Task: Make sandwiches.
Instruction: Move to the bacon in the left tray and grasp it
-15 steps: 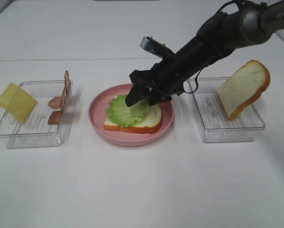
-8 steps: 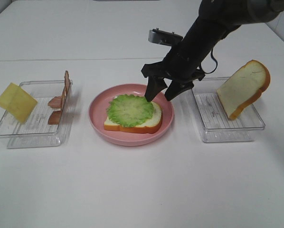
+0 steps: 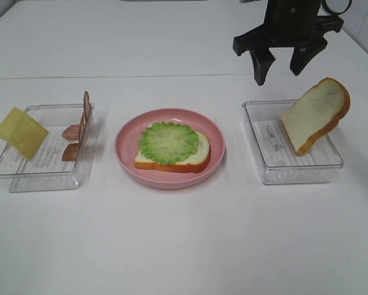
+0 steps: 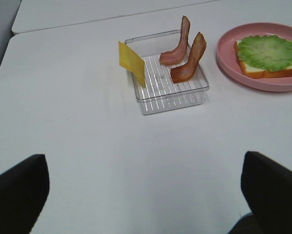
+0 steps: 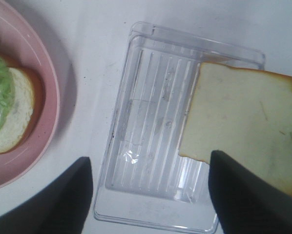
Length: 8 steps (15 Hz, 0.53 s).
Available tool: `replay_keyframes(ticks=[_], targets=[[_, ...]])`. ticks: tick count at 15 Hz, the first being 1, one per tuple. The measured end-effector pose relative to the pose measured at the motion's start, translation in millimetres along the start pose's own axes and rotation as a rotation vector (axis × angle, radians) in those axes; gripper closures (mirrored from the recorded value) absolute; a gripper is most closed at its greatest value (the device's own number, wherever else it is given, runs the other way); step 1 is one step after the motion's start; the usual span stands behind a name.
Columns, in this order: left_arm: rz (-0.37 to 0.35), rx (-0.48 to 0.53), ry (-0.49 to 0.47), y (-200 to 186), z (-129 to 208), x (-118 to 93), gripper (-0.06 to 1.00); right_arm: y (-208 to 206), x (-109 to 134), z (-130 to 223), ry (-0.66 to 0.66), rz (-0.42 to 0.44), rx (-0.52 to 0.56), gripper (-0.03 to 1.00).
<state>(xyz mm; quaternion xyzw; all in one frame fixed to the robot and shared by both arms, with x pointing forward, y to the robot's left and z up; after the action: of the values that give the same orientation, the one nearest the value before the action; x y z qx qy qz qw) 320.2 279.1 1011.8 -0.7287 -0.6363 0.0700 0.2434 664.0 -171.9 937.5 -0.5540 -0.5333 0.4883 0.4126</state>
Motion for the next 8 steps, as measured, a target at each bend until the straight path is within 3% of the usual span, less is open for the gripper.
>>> replay_keyframes(ticks=[4,8], targets=[[0.000,0.000,0.000,0,0,0,-0.05,-65,-14,-2,0.022,-0.021,-0.143,0.25],[0.000,0.000,0.000,0,0,0,-0.05,-172,-50,13,0.056,-0.014,-0.398,0.01]])
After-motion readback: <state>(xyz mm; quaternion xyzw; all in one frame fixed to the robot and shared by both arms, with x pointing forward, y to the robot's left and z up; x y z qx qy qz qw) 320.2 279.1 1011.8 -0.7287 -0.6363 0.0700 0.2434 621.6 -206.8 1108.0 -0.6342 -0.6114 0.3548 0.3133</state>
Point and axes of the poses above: a point on each arm's last joint axis where the gripper is mounted, y pointing out along that axis toward the gripper, x along the wrist's bending axis when the last joint is at zero, z = x × y, the point moved 10 cm from there along y, pointing out along that axis toward the gripper, and after that the axes turned 10 degrees about y, right-handed, at the moved point
